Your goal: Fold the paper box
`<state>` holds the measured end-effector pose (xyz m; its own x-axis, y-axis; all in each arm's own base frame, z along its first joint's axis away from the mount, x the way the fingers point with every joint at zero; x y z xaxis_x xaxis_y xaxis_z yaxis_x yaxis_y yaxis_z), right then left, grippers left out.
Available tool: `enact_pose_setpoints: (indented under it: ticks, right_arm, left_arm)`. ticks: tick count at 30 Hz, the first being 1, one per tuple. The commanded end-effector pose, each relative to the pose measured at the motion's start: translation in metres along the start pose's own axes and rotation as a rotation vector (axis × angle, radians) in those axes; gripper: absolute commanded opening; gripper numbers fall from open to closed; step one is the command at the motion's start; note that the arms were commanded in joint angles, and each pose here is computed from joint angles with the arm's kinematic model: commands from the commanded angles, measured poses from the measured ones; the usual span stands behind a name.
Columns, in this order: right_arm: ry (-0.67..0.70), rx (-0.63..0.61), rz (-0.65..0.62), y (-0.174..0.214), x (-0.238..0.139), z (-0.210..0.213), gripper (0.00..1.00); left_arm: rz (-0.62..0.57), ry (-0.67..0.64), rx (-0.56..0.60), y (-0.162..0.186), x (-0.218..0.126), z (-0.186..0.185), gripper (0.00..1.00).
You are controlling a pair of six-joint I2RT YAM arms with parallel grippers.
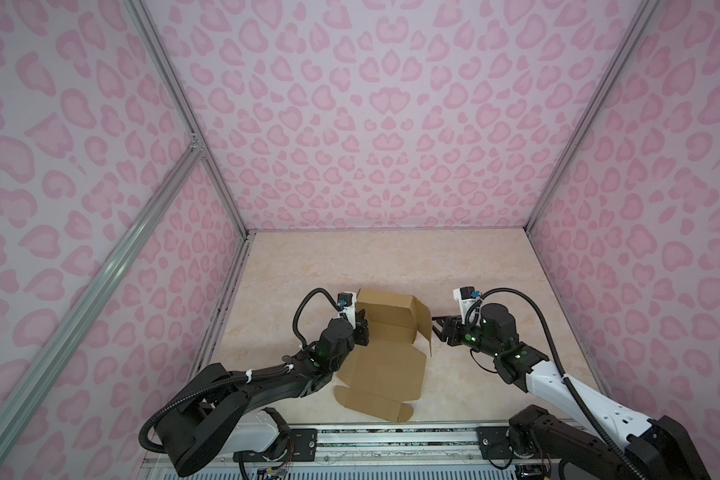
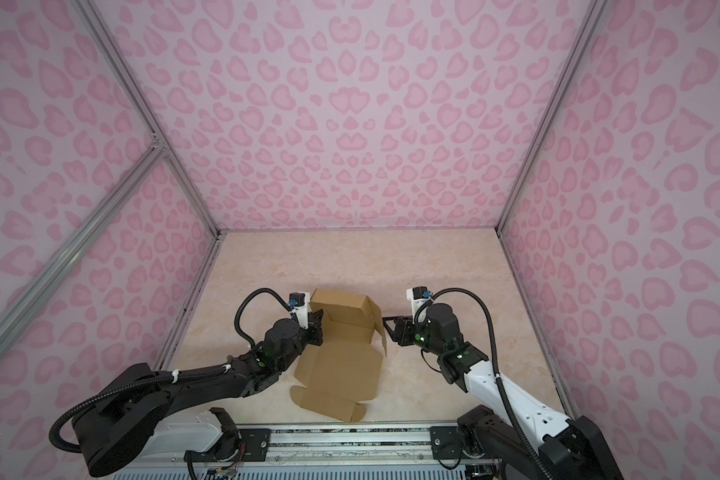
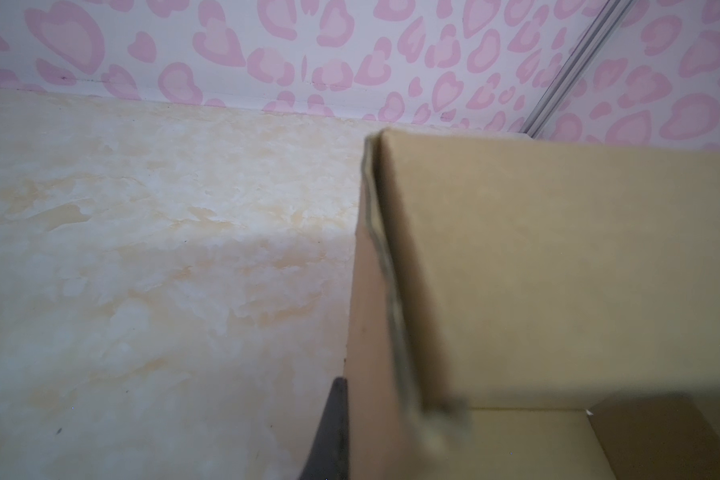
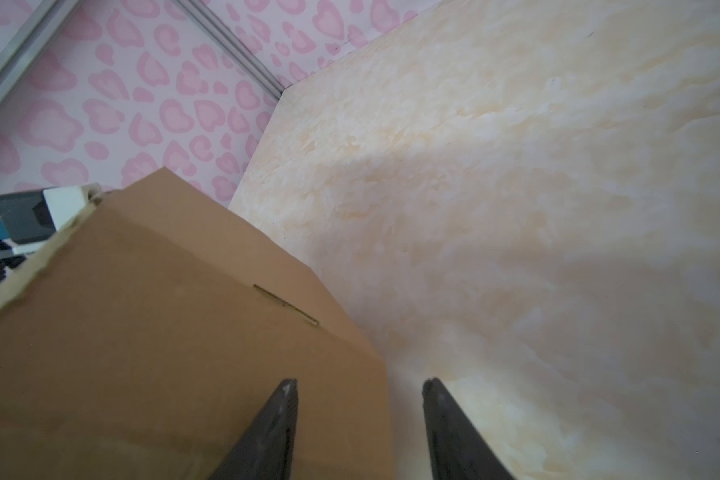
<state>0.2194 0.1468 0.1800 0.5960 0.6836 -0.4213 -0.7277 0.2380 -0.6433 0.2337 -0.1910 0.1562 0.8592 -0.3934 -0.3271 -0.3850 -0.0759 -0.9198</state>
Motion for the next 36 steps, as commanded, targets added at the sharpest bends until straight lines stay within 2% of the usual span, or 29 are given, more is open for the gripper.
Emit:
enact_pose_setpoints:
  ticks: [1,7,18,25,30,36]
  right_arm:
    - [-0.022,-0.036,-0.024,0.001,0.007,-0.001,0.51]
    - [-0.040,-0.026,-0.007,0.006,0.011,0.000,0.51]
    - [-0.084,-0.111,0.089,0.034,0.018,0.015,0.51]
    - [-0.088,-0.138,0.087,0.040,0.020,0.017,0.50]
    - [-0.057,-0.191,0.099,0.042,0.027,0.021,0.51]
    - [0.008,-0.236,0.054,0.033,0.031,0.023,0.50]
  left_arm:
    - [-0.030,0.030,-0.011,-0.004,0.001,-0.004,0.04]
    - [-0.009,0.026,-0.018,0.004,0.003,-0.002,0.04]
    - [-0.009,0.002,0.001,0.007,0.004,0.001,0.03]
    - [0.002,-0.009,0.019,0.012,0.005,0.002,0.04]
    - [0.003,-0.012,0.033,0.013,0.005,0.000,0.03]
    - [-0.009,-0.021,0.073,0.015,0.003,-0.004,0.03]
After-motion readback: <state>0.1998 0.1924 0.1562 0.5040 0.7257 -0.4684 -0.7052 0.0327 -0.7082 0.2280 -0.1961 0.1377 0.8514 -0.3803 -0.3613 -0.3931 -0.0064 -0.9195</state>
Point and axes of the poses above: each gripper's point midway between its finger pads, its own x axis out along the fingers, its own z axis along the line the jaws close on, y = z × x, the point moved 8 cm from there along -x, back along the fingers, and after that the axes turned 2 degrees about x, right-handed, at the moved point
